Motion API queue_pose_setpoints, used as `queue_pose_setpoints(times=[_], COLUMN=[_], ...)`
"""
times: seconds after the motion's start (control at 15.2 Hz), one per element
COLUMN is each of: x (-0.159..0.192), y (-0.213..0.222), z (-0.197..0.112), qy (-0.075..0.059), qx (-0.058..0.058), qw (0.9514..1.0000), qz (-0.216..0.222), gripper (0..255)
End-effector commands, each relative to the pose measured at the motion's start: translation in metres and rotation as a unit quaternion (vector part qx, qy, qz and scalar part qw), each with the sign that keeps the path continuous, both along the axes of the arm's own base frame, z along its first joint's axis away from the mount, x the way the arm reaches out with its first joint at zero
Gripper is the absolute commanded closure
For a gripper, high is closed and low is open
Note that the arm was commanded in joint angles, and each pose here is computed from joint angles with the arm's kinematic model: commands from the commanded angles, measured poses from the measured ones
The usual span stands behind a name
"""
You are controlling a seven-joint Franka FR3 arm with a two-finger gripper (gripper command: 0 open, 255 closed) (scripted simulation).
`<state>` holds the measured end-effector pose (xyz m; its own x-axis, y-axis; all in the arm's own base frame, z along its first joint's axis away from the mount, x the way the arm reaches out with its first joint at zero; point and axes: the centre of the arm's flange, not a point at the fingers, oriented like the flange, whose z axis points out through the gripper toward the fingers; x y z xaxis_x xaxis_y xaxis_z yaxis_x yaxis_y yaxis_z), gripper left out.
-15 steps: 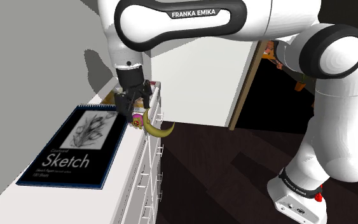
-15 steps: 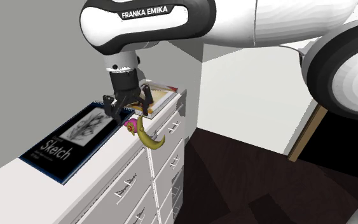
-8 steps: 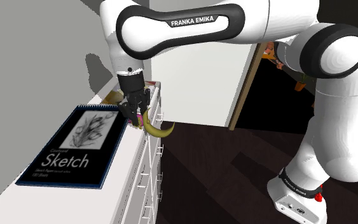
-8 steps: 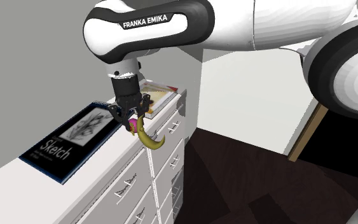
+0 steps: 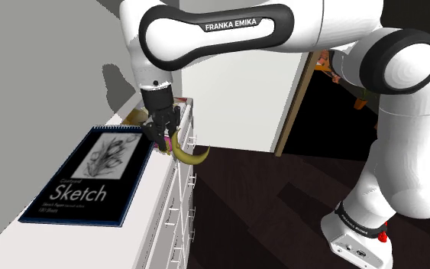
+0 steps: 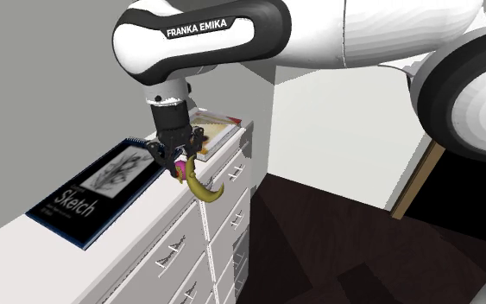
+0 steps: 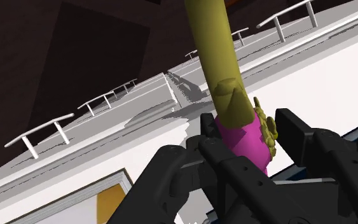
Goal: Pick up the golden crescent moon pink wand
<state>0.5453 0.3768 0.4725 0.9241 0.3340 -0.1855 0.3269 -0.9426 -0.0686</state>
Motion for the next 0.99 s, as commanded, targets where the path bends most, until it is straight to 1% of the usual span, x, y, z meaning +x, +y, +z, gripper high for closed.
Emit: queue_pose_setpoints(times=[0.0,0.86,0.92], x=[0.0,0.0,0.0], y=[0.0,0.0,0.0], z=[0.008,0.077,0.077], qy=[0.0,0.0,0.0], qx=[0.0,0.0,0.0], qw=[1.0,1.0,1.0], qz=[0.0,0.0,0.0], gripper=[255,255,255])
